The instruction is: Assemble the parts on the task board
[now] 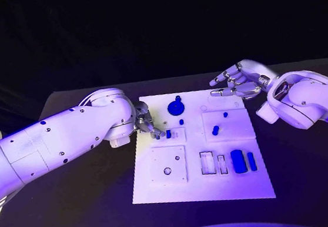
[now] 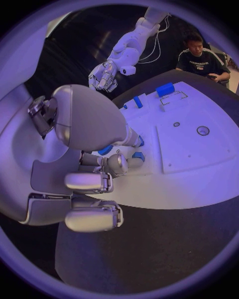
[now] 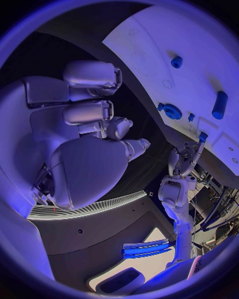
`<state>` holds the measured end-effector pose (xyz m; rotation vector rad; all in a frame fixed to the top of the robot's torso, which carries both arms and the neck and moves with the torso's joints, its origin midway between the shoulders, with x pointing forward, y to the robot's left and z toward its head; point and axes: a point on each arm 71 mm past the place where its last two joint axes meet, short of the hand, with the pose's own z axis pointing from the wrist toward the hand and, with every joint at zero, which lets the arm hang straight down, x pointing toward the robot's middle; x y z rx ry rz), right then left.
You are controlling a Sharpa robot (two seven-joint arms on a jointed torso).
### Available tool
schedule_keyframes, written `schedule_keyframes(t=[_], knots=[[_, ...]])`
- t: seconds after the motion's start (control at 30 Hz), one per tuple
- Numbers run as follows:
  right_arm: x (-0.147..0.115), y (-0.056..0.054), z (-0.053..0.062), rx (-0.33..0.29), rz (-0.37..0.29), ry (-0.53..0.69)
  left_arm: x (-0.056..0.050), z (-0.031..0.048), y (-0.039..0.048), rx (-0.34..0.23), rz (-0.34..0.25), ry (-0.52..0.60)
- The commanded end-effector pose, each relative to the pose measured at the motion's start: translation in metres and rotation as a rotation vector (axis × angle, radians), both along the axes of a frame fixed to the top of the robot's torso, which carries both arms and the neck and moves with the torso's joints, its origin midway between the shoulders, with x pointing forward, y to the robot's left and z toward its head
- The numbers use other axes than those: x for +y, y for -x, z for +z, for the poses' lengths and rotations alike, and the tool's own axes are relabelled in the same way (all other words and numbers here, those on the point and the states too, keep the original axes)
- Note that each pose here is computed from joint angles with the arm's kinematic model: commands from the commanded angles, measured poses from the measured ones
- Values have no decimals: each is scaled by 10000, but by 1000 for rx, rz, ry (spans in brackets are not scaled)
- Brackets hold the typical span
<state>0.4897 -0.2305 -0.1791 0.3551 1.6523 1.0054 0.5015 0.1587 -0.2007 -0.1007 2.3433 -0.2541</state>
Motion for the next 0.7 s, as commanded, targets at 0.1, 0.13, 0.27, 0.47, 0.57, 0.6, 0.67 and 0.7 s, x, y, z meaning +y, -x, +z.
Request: schedule_keyframes(t=[0.1, 0.13, 0.27, 0.47, 0.57, 0.6, 0.67, 0.7], knots=[[23, 9, -3, -2, 21, 4, 0, -24, 7, 22, 5, -26], [23, 9, -3, -2, 21, 4, 0, -25, 6, 22, 5, -27], [23, 9, -3, -2, 21, 4, 3, -30, -2, 22, 3, -35], [23, 10, -2, -2, 21, 4, 5, -36, -17, 21, 2, -49], [22, 11, -2, -2, 21, 4, 4, -35, -24, 16, 5, -51], [22, 11, -2, -2, 21, 4, 4, -35, -25, 14, 6, -51], [21, 11, -3, -1, 21, 4, 4, -35, -28, 13, 7, -51], [20, 11, -3, -1, 21, 4, 3, -35, -29, 12, 8, -51]])
